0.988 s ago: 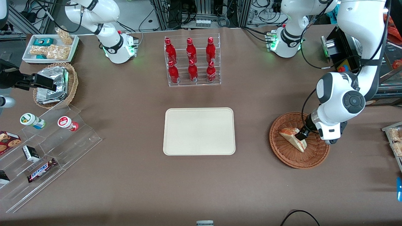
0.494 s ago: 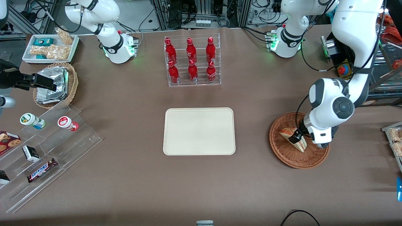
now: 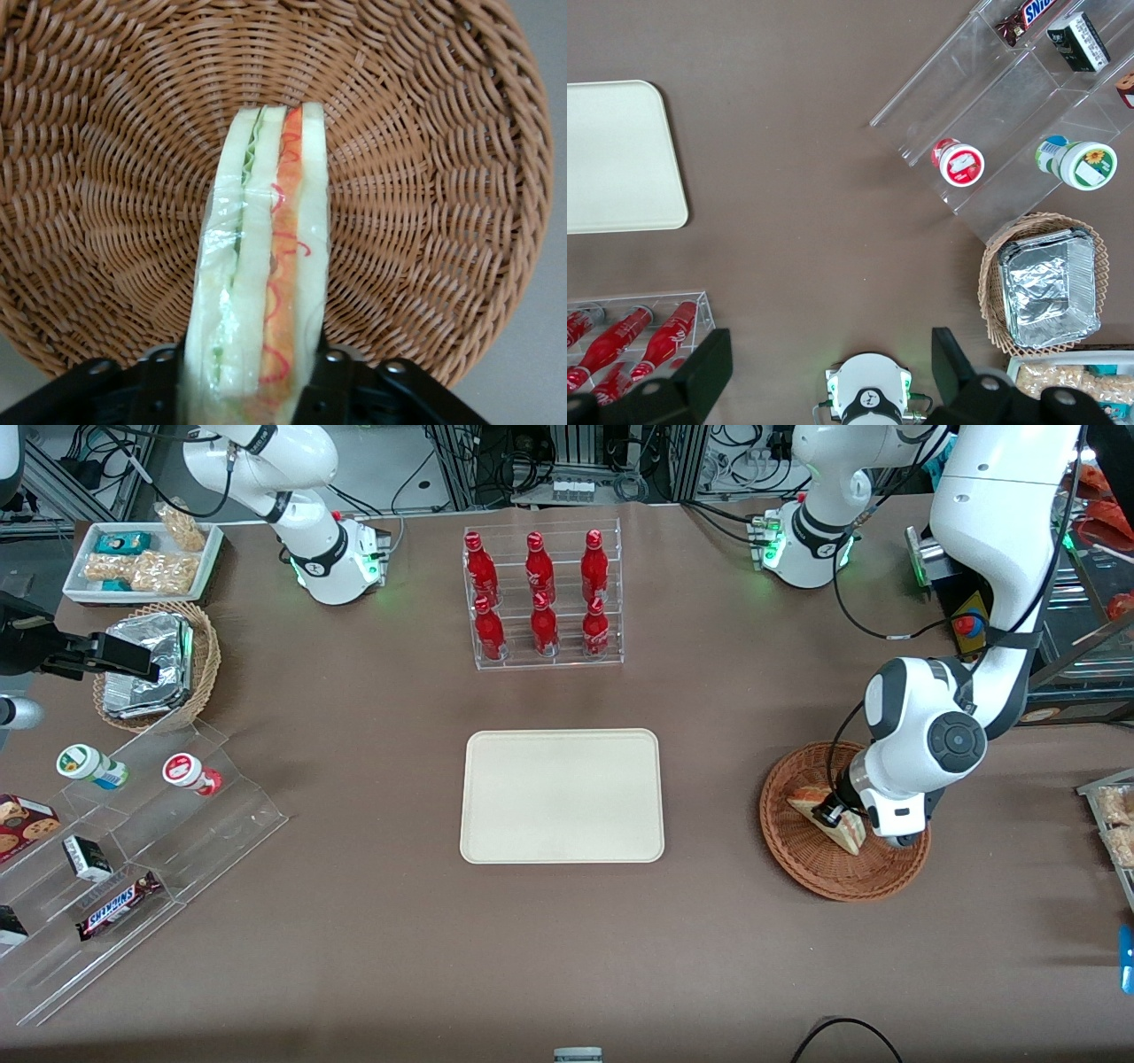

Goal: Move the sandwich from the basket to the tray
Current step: 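Lift the sandwich and carry it over the white tray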

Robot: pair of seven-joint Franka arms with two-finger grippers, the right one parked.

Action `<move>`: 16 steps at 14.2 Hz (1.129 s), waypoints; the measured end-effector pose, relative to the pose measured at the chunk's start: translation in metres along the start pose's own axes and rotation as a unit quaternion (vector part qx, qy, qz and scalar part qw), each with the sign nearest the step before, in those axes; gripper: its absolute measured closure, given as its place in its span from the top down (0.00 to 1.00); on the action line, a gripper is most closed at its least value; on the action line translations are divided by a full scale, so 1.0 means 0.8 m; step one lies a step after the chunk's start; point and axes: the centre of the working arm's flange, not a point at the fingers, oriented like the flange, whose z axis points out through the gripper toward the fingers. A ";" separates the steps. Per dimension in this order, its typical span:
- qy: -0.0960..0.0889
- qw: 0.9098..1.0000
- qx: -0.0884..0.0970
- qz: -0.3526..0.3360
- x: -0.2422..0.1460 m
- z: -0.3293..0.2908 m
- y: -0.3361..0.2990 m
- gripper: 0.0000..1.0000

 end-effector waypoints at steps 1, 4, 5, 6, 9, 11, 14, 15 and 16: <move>0.001 1.000 0.000 0.001 0.000 -0.003 0.001 0.33; 0.003 1.000 0.001 0.017 -0.003 -0.036 0.006 0.19; 0.005 1.000 0.001 0.030 -0.014 -0.056 0.013 0.19; 0.008 0.999 -0.001 0.048 -0.035 -0.076 0.026 0.19; 0.029 0.989 -0.010 0.146 -0.155 -0.110 0.091 0.18; 0.051 0.971 -0.005 0.233 -0.258 -0.102 0.139 0.15; 0.044 0.947 0.012 0.317 -0.392 -0.037 0.191 0.15; 0.039 0.940 0.019 0.338 -0.427 -0.010 0.203 0.15; 0.035 0.934 0.023 0.354 -0.459 0.015 0.214 0.15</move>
